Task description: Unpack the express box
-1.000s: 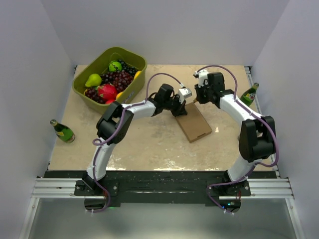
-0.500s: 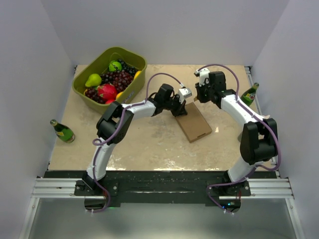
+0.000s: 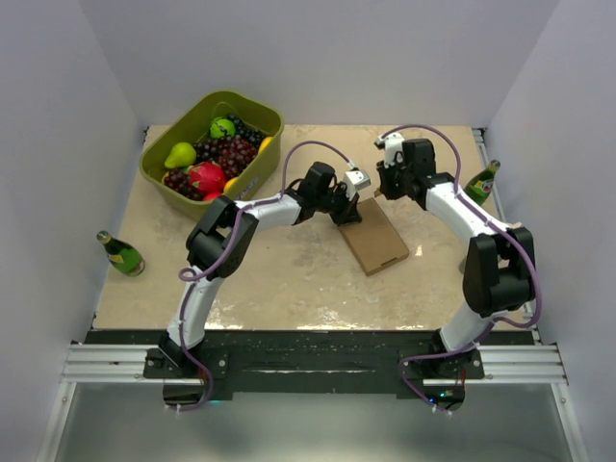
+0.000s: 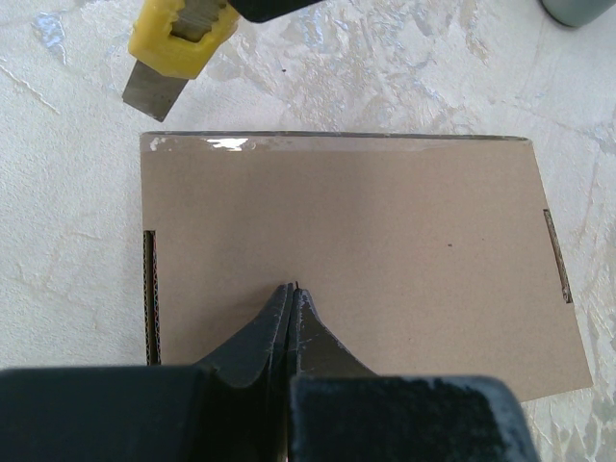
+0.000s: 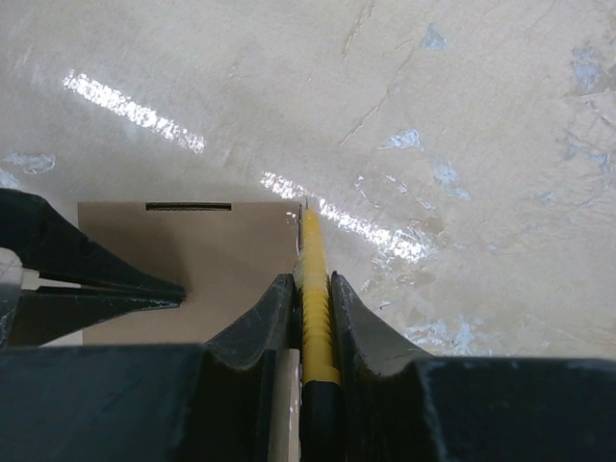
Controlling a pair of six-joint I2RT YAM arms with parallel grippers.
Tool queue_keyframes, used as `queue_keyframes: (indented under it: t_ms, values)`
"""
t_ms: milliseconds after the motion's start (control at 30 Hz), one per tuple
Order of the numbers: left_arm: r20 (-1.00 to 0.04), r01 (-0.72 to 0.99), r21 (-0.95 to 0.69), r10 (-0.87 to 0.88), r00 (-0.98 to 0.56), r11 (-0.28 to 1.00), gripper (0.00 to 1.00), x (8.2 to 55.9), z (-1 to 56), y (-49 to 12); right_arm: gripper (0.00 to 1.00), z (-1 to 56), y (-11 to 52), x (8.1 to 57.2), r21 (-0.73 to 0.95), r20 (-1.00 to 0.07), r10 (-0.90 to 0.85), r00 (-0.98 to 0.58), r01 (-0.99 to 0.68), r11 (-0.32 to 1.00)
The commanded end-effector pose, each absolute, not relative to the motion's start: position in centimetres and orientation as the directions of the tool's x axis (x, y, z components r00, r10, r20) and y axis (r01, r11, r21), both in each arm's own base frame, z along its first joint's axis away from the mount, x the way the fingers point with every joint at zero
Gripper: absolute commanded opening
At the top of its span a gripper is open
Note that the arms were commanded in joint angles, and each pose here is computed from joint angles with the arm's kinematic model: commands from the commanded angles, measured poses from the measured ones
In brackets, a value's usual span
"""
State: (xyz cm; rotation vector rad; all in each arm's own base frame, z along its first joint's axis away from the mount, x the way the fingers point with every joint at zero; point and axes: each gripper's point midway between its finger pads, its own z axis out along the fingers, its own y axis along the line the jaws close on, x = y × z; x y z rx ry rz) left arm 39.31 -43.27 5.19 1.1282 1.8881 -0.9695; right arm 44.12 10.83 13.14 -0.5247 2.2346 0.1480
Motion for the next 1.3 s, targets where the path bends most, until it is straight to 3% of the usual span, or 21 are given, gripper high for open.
queue_keyframes:
  t_ms: [0,667,1000,1267]
  values:
    - [-0.744,0.869,-0.265,0.484,-0.460,0.418,0.00,37.9,-1.4,-40.9,0.00,13.1,11.0,44.5,-0.074,-0.750,-0.325,-0.576,-0.415,0.907]
    - [-0.732,0.848,-0.242,0.485,-0.478,0.472,0.00,39.0,-2.7,-40.3,0.00,11.0,10.2,40.4,-0.080,-0.675,-0.376,-0.634,-0.444,0.892]
    - [-0.727,0.805,-0.153,0.486,-0.484,0.573,0.00,41.3,-3.6,-39.3,0.00,11.1,9.9,37.2,-0.051,-0.614,-0.402,-0.679,-0.474,0.879]
    - [-0.713,0.772,-0.043,0.521,-0.468,0.634,0.00,42.8,-3.1,-35.8,0.00,12.3,14.1,42.3,-0.006,-0.670,-0.406,-0.621,-0.543,0.840]
